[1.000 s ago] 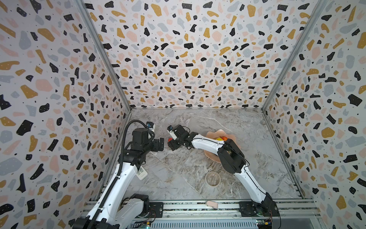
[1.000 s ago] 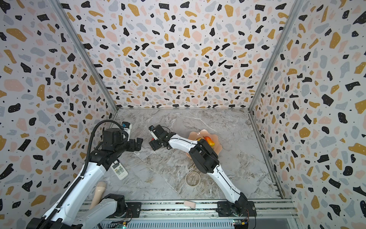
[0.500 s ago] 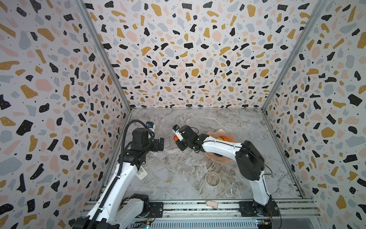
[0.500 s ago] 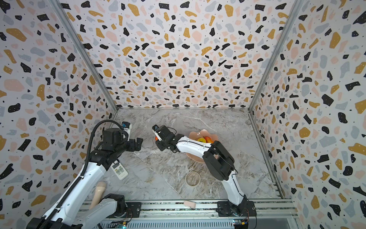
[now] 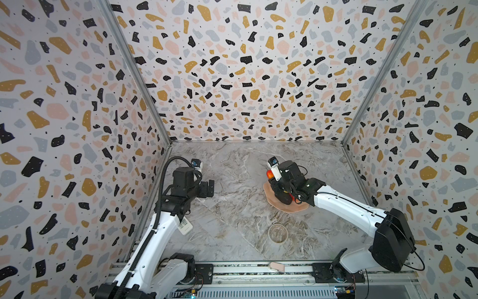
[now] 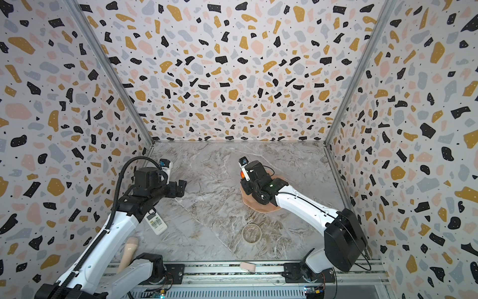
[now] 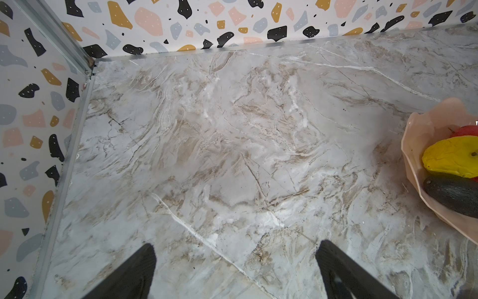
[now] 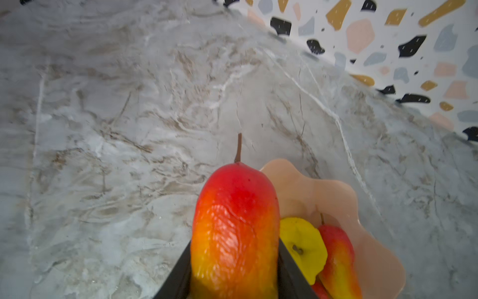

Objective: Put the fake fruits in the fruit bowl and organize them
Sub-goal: 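Carry the mango with the right gripper into the bowl and release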

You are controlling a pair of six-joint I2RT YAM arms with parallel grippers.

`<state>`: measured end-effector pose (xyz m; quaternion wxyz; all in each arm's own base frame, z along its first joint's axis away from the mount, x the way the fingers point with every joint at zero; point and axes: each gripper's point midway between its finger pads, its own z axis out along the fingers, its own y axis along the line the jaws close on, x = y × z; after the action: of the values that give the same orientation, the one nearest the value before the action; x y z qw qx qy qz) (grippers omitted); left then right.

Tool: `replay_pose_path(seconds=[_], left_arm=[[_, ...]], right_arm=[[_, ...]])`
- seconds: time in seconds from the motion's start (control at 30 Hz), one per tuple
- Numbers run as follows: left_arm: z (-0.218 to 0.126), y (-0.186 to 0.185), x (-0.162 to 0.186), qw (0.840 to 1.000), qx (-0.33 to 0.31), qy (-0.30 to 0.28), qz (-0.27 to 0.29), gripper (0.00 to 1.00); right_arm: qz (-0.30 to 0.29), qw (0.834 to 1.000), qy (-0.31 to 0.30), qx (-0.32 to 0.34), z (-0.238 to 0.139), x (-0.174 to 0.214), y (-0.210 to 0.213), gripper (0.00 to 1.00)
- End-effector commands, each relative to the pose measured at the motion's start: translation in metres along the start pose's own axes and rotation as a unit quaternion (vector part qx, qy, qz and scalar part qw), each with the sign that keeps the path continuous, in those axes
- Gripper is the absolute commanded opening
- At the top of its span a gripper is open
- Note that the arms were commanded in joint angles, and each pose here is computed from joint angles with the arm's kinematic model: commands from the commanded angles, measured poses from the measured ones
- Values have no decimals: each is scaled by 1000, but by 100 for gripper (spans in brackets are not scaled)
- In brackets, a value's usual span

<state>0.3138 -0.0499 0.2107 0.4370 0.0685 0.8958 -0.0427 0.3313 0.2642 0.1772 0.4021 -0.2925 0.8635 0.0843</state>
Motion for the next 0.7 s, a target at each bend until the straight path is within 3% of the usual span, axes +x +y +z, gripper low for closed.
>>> replay_pose_path(seconds=[0.0, 0.4, 0.67], left_arm=[[-3, -1, -10, 1000, 6, -14, 6, 100], [-5, -1, -10, 1000, 5, -19, 5, 100], [-4, -2, -9, 1000, 6, -16, 5, 100]], right_arm=[[9, 1000, 15, -7, 2, 11, 4, 25], [22, 997, 78, -5, 39, 50, 9, 32], [23, 996, 87, -11, 42, 58, 11, 51]])
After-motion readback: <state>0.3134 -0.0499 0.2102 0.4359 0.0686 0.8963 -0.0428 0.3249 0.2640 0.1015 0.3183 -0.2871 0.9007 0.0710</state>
